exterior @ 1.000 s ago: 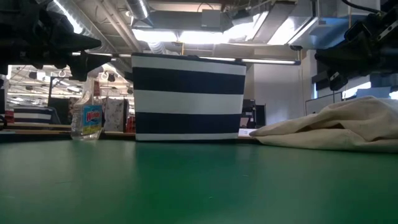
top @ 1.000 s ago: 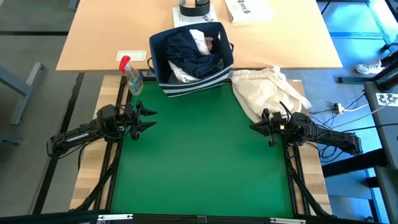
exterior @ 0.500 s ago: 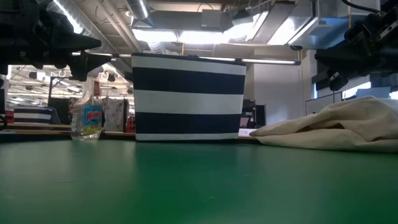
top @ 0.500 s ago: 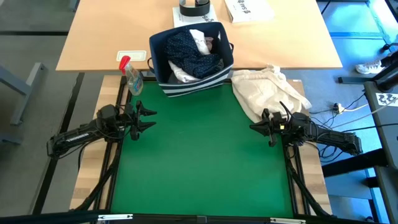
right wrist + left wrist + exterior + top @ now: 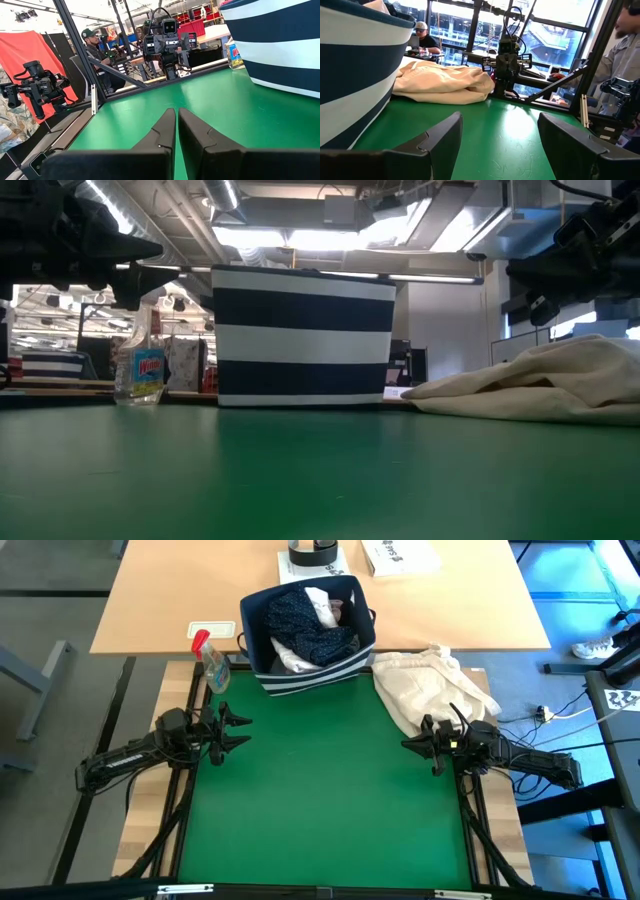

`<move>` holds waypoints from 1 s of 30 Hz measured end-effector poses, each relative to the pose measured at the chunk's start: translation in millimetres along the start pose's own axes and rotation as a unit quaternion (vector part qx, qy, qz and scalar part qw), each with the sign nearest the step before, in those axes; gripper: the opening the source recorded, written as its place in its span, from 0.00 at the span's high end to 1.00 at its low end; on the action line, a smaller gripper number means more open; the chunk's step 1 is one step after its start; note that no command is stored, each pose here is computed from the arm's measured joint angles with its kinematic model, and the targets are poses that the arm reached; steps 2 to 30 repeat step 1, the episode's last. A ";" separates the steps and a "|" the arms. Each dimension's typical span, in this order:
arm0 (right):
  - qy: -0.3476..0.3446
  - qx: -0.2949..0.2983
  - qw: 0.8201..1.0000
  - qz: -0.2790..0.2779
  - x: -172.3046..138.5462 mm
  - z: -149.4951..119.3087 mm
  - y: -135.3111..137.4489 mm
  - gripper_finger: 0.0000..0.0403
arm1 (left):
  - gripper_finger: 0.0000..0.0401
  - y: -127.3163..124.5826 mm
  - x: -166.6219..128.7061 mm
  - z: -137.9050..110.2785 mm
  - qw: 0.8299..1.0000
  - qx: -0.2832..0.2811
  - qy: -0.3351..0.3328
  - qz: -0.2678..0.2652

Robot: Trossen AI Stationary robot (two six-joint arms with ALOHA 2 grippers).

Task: Fold laundry
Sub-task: Return to Home Position

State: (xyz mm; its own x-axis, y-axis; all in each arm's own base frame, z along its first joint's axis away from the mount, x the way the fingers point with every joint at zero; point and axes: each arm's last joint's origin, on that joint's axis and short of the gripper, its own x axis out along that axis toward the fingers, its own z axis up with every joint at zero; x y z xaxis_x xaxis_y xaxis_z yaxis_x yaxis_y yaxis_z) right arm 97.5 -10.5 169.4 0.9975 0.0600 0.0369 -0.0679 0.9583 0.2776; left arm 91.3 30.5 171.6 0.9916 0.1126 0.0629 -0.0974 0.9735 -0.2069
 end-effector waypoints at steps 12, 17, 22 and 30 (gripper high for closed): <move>0.000 0.000 1.000 0.000 0.0 0.0 0.0 0.95 | 0.37 0.0 0.0 0.0 1.000 0.000 0.000 0.000; 0.000 0.000 1.000 0.000 0.0 0.0 0.0 0.95 | 0.37 0.0 0.0 0.0 1.000 0.000 0.000 0.000; 0.000 0.000 1.000 0.000 0.0 0.0 0.0 0.95 | 0.37 0.0 0.0 0.0 1.000 0.000 0.000 0.000; 0.000 0.000 1.000 0.000 0.0 0.0 0.0 0.95 | 0.37 0.0 0.0 0.0 1.000 0.000 0.000 0.000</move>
